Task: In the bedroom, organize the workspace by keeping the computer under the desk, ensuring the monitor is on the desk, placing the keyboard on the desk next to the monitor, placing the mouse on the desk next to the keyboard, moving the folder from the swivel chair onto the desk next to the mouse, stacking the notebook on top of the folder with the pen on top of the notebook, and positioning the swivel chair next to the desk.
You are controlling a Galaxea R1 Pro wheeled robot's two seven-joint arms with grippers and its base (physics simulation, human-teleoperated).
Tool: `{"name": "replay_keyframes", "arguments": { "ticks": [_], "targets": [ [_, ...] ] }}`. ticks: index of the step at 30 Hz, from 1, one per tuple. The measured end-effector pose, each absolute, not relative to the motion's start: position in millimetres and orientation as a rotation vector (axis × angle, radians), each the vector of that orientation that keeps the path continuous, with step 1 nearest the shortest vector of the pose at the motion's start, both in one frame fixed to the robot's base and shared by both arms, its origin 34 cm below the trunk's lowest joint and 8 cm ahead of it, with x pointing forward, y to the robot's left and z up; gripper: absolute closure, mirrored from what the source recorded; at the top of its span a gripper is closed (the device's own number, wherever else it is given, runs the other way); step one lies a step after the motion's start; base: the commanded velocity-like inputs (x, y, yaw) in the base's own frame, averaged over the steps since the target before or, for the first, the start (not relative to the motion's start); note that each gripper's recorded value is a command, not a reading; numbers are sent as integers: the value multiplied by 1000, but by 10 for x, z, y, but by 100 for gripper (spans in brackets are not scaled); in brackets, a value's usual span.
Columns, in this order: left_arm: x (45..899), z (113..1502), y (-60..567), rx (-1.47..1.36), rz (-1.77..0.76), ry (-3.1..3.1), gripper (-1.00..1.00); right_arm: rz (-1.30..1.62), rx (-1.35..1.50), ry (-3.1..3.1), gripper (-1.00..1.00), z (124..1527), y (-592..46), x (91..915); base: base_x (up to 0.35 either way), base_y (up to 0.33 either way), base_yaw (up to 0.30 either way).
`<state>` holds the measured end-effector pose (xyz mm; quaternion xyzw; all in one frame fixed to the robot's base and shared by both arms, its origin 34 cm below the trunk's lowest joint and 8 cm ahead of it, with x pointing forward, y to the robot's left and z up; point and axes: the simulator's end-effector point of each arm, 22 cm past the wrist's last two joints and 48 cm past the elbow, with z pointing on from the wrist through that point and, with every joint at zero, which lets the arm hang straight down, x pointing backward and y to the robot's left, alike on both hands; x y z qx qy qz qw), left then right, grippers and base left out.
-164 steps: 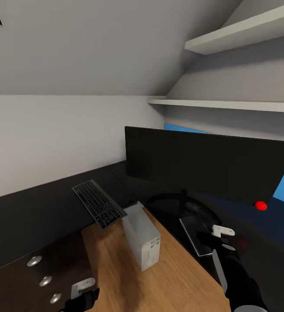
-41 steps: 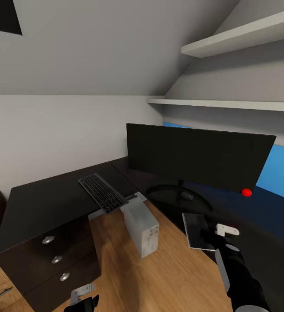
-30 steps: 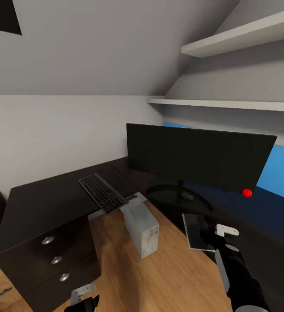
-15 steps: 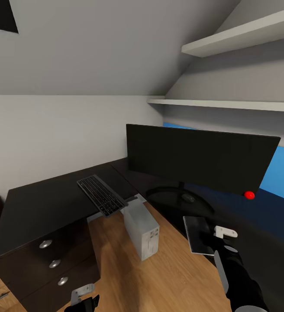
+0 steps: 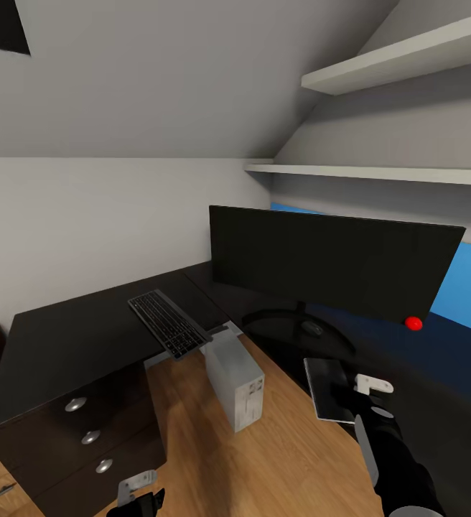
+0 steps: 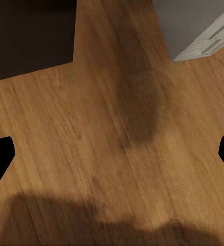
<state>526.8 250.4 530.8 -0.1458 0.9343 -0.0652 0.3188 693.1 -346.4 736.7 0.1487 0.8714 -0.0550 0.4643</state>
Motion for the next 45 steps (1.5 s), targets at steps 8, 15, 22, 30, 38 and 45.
{"name": "replay_keyframes", "arguments": {
  "ticks": [8,15,22,30,38,45],
  "targets": [
    [5269,5308,2507,-385,-171,2457,-100,-132,363,2140,-100,7366,-3451,6936,0,0,0],
    [5268,5308,2505,-384,-171,2457,-100,-130,365,2140,-100,7365,-3451,6936,0,0,0],
    [5269,5307,2506,-385,-171,2457,-100,-123,365,2140,-100,7361,-3431,6940,-34,0,0],
    [5270,5307,2506,-385,-171,2457,-100,-120,366,2140,-100,7358,-3423,6942,-183,0,0],
    [5269,5308,2512,-385,-170,2457,-100,-123,365,2141,-100,7361,-3432,6939,-41,0,0],
    [5269,5309,2510,-385,-171,2456,-100,-125,365,2141,-100,7363,-3432,6938,-6,0,0]
  ]
}}
